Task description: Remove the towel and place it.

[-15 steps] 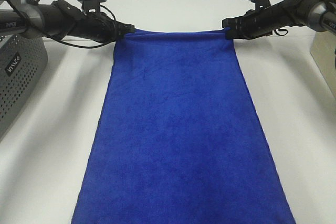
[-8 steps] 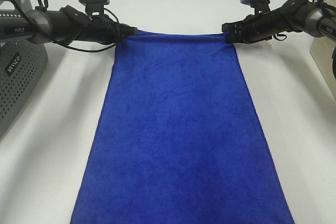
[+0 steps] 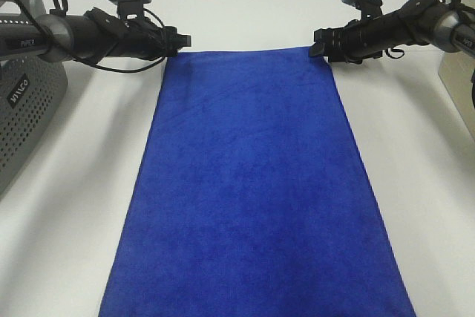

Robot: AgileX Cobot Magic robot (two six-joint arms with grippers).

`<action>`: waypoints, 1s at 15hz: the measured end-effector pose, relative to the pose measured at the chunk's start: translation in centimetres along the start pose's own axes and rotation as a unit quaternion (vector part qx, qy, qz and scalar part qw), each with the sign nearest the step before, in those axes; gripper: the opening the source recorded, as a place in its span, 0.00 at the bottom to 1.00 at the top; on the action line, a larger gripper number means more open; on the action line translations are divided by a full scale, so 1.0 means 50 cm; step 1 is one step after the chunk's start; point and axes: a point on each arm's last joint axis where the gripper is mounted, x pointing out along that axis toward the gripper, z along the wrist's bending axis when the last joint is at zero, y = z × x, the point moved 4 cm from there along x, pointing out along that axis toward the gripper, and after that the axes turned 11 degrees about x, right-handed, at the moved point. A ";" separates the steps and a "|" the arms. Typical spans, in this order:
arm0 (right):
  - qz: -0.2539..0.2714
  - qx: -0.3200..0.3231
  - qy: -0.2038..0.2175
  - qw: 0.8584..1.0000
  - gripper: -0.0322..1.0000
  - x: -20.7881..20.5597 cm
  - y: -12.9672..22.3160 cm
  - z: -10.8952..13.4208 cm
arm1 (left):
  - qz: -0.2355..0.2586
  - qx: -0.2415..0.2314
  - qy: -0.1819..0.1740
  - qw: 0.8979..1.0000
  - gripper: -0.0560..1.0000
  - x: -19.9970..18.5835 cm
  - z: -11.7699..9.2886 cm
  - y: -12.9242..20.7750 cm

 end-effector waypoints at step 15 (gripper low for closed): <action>0.101 -0.097 0.027 0.990 0.61 -0.355 -0.110 0.217 | 0.114 0.104 0.131 0.979 0.68 -0.266 -0.072 -0.233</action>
